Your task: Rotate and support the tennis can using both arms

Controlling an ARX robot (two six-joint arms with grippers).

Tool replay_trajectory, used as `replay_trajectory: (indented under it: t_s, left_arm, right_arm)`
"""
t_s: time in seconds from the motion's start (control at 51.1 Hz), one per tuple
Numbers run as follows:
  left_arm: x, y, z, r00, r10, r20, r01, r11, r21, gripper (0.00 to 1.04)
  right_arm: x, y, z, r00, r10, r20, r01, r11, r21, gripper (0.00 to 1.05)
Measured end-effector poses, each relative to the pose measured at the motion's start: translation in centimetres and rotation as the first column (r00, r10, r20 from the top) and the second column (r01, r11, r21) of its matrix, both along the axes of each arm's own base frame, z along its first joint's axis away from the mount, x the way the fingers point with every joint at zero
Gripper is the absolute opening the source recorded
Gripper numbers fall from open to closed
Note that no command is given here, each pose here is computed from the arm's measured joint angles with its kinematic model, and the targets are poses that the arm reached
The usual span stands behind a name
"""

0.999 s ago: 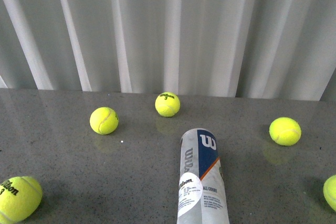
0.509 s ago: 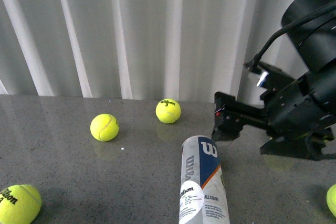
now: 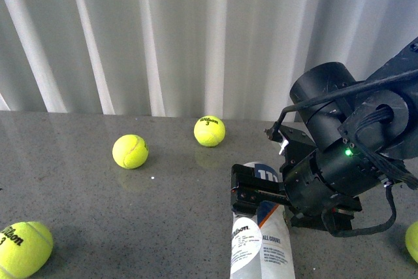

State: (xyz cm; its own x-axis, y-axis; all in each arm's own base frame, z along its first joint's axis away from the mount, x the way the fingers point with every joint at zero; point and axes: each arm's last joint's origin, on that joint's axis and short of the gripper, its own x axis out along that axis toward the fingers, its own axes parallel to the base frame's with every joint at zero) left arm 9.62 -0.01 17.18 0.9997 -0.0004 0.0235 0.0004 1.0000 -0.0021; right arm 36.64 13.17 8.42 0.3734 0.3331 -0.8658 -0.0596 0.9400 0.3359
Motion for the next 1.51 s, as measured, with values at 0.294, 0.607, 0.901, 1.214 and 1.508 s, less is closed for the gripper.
replay_trajectory:
  t_s: [0.294,0.607,0.901,1.214,1.508]
  left_arm:
    - [0.0,0.0,0.0,1.0,0.0,0.0,0.0,1.0,0.0,0.98]
    - [0.0,0.0,0.0,1.0,0.0,0.0,0.0,1.0,0.0,0.98]
    - [0.0,0.0,0.0,1.0,0.0,0.0,0.0,1.0,0.0,0.98]
    - [0.0,0.0,0.0,1.0,0.0,0.0,0.0,1.0,0.0,0.98]
    - [0.0,0.0,0.0,1.0,0.0,0.0,0.0,1.0,0.0,0.98]
  right_arm:
    - [0.4,0.3,-1.1,1.0,0.001,0.026,-0.001,1.0,-0.01,0.98]
    - [0.3,0.5,-1.2,0.999,0.013,0.039,-0.013,1.0,-0.014,0.58]
    - [0.0,0.3,0.4,0.991,0.083,0.102,-0.076,0.994,-0.075,0.31]
    - [-0.9,-0.2,6.5,0.85,0.422,0.315,-0.334,0.895,-0.297,0.14]
    - [-2.9,-1.1,4.9,0.509,0.822,0.257,-0.625,0.557,-0.546,0.1]
